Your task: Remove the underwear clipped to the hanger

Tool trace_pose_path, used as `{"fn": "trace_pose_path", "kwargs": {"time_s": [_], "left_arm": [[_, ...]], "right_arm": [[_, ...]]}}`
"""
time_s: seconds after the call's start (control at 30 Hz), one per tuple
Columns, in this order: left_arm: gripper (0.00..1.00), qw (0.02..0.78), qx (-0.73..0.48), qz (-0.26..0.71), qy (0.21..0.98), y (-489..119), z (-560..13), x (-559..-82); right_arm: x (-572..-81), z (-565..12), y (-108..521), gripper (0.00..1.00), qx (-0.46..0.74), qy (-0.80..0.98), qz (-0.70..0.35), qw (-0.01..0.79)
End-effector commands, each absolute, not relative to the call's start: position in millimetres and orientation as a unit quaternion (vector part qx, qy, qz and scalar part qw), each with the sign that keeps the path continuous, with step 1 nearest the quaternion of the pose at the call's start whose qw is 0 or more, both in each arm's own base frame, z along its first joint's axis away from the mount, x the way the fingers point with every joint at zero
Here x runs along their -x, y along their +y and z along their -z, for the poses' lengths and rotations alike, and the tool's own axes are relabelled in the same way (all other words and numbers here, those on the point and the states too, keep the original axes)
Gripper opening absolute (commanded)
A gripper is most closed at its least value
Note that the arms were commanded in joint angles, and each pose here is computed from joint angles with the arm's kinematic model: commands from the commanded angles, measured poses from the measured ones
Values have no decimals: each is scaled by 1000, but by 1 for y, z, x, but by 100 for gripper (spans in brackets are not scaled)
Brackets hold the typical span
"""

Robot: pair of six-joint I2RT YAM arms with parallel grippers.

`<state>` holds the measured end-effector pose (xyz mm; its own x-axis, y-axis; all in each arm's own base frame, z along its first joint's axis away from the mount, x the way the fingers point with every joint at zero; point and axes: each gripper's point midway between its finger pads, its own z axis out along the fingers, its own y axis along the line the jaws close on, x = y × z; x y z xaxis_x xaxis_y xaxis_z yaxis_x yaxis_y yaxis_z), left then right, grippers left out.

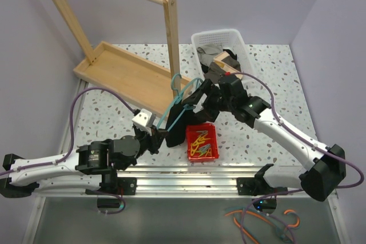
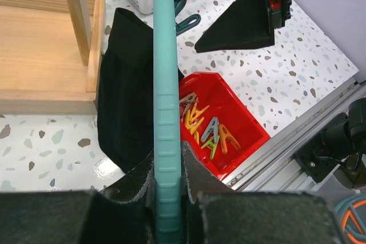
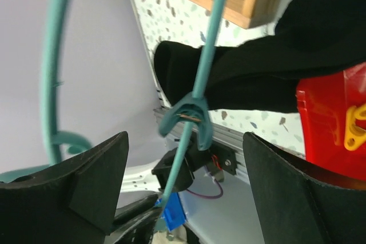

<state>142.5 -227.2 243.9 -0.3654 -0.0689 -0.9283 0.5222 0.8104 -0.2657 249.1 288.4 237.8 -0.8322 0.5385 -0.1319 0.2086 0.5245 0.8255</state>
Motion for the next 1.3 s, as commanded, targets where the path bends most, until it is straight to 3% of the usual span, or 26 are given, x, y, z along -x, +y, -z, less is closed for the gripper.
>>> {"fn": "trace_pose_path", "kwargs": {"time_s": [0.0,0.1,0.27,0.43,0.53,0.7,0.87,0.97,1.17,1.27], "left_arm": [[0,557,-115,301,765,-233,-262,-145],[0,557,-115,303,765,-235,-262,-145],[0,555,-113,302,766,-237,-260,-145],[0,557,-110,305,765,-236,-261,-146],[0,557,-109,304,765,-235,-261,-146],[0,555,-112,305,766,-236,-260,-145],[0,554,-113,306,766,-235,-259,-144],[0,554,-113,307,765,-234,-260,-144],[0,557,-106,303,766,-225,-263,-144],[0,559,-102,301,766,-221,-263,-145]], "right_arm": [[-242,-239,291,84,-220,858,-436,159],[-246,-239,295,76,-227,851,-446,158],[-248,-240,301,50,-230,846,-457,151],[-245,-235,301,40,-230,848,-455,145],[-243,-230,301,45,-230,850,-454,138],[-245,-227,303,66,-228,851,-453,135],[-253,-228,306,67,-229,853,-448,141],[-257,-223,310,58,-231,855,-445,133],[-254,-221,309,27,-232,854,-446,131],[-249,-221,305,19,-232,854,-447,132]]}}
